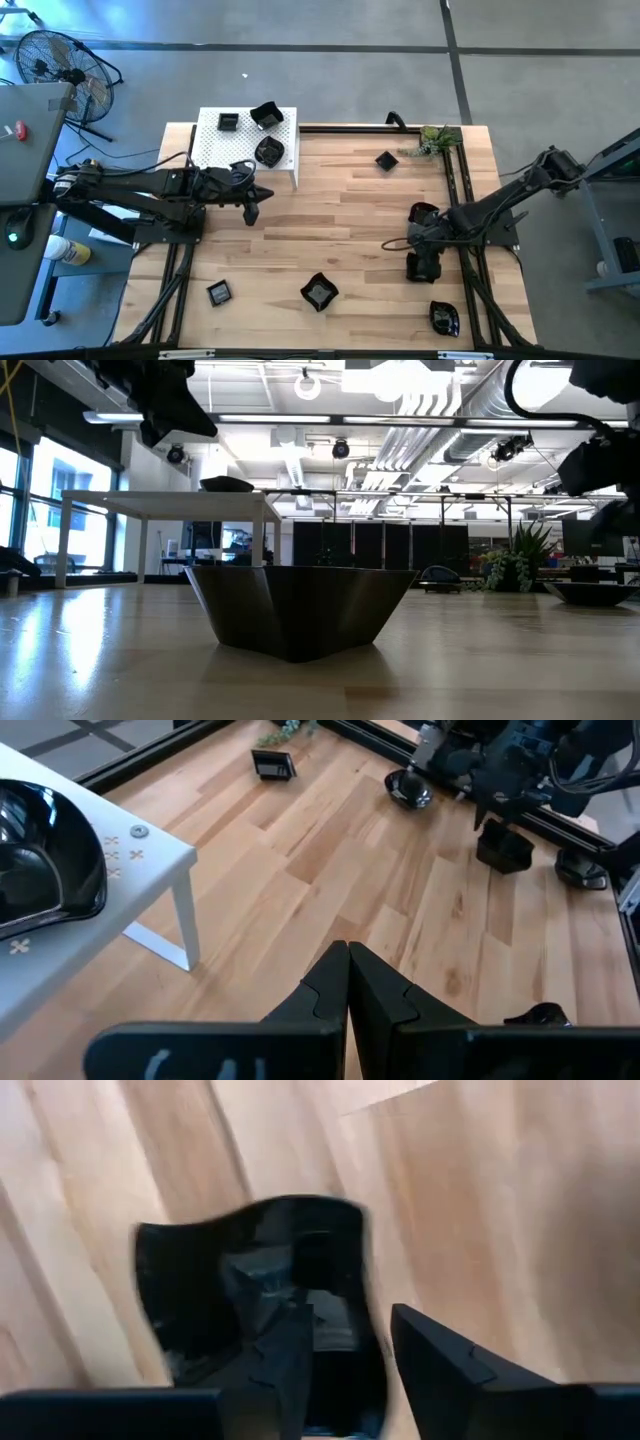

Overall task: Pick & Place Mini shaped plates
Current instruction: Stack the black distorted square plate on top of the other black distorted square plates on the shelf

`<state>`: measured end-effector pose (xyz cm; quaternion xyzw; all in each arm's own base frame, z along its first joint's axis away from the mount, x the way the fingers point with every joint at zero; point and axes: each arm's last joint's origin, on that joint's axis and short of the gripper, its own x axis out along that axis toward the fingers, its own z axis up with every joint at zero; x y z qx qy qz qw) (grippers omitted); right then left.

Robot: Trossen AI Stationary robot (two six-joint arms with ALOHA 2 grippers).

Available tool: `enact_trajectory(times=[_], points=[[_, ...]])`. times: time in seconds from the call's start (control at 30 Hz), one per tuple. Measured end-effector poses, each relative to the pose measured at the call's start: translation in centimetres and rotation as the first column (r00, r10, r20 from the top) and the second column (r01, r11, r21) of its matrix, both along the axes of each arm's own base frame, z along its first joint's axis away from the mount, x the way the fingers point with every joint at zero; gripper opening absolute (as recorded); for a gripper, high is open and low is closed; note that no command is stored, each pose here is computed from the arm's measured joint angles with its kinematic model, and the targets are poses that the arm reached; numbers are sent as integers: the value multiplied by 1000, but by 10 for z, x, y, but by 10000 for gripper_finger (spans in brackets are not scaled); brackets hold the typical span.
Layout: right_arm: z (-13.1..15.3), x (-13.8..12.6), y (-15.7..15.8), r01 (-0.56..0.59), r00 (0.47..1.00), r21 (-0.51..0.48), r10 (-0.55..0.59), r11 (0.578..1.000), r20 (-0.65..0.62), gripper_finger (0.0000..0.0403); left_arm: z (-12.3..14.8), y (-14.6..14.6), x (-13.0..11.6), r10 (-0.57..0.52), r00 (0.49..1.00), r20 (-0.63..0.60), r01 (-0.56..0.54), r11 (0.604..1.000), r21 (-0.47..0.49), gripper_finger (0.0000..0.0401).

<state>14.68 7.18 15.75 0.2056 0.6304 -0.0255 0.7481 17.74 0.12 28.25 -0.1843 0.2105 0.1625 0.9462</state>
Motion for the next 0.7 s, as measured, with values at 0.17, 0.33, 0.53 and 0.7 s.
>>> enact_trajectory(times=[0.17, 0.33, 0.53, 0.7], points=[[-2, 2, 1, 28, 999, 30, -28, 999, 23, 77, 0, 0, 0, 9, 1000, 4, -9, 1000, -13, 0], [0, 7, 3, 66, 996, 79, -70, 995, 54, 18, 0, 0, 0, 8, 1000, 4, -8, 1000, -13, 0], [2, 11, 5, 112, 988, 117, -123, 987, 90, 11, 0, 0, 0, 10, 1000, 4, -10, 1000, -13, 0], [11, 18, 9, 146, 979, 172, -167, 974, 116, 5, 0, 0, 0, 9, 1000, 4, -9, 1000, -12, 0]])
